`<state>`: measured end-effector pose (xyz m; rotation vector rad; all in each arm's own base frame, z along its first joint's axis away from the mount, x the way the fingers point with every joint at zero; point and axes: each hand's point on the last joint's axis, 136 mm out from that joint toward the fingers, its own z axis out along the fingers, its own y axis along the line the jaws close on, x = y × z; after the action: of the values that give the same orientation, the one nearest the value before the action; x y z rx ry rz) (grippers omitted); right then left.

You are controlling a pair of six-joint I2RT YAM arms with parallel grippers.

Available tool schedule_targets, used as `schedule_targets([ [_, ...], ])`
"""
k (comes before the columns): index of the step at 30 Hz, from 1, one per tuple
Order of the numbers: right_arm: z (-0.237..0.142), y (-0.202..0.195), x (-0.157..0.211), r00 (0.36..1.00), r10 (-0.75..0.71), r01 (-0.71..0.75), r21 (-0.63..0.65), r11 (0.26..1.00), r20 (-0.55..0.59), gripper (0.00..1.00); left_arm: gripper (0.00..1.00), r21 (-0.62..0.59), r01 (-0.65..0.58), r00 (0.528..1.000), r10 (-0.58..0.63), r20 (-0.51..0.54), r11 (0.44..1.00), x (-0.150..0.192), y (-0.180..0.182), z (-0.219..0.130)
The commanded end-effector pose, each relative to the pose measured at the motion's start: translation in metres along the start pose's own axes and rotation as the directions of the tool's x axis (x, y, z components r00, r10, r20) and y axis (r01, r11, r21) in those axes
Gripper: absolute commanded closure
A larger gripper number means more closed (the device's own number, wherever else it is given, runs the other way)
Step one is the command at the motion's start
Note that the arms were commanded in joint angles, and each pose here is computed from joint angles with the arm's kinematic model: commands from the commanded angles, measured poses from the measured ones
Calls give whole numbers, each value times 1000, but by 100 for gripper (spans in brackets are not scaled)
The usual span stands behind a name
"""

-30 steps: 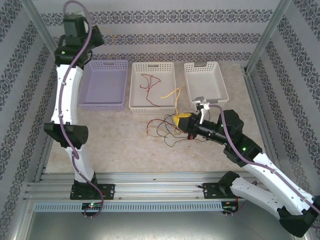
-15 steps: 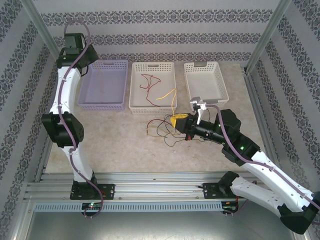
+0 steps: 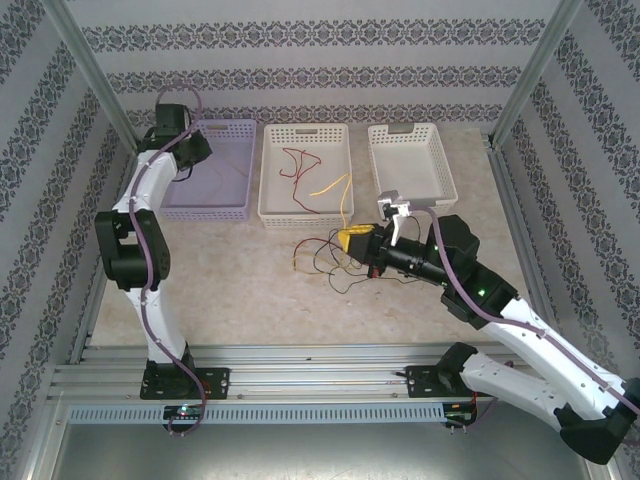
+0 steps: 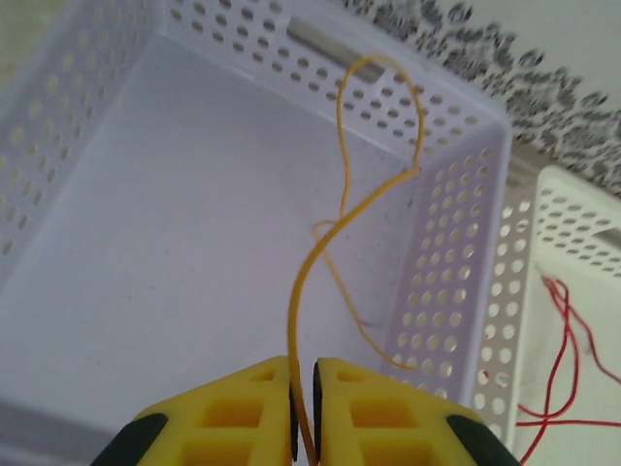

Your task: Untangle the cables

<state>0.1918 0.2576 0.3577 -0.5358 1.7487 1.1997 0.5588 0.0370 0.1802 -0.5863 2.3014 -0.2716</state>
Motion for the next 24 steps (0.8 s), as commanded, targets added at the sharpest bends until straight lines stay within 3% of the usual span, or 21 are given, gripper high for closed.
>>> schedule_targets([
  [1,-1,21,-34,998,-37,39,-28,999,54,100,76,36,-7,1000,7,4,999,5,-13,9],
  [6,10,36,-67,997,-74,75,-34,997,34,100,39,66,14,999,-16,33,998,1,-20,-16],
  [8,18,40,-80,997,-75,76,-31,997,23,100,31,88,24,998,-29,49,996,-2,-25,-32],
  [15,53,57,-124,998,-55,54,-96,994,-3,100,13,105,53,992,-65,113,993,-3,-27,-91],
  [24,110,85,-168,1000,1,-5,-287,958,-17,100,1,83,125,980,-136,145,989,24,-10,-159],
])
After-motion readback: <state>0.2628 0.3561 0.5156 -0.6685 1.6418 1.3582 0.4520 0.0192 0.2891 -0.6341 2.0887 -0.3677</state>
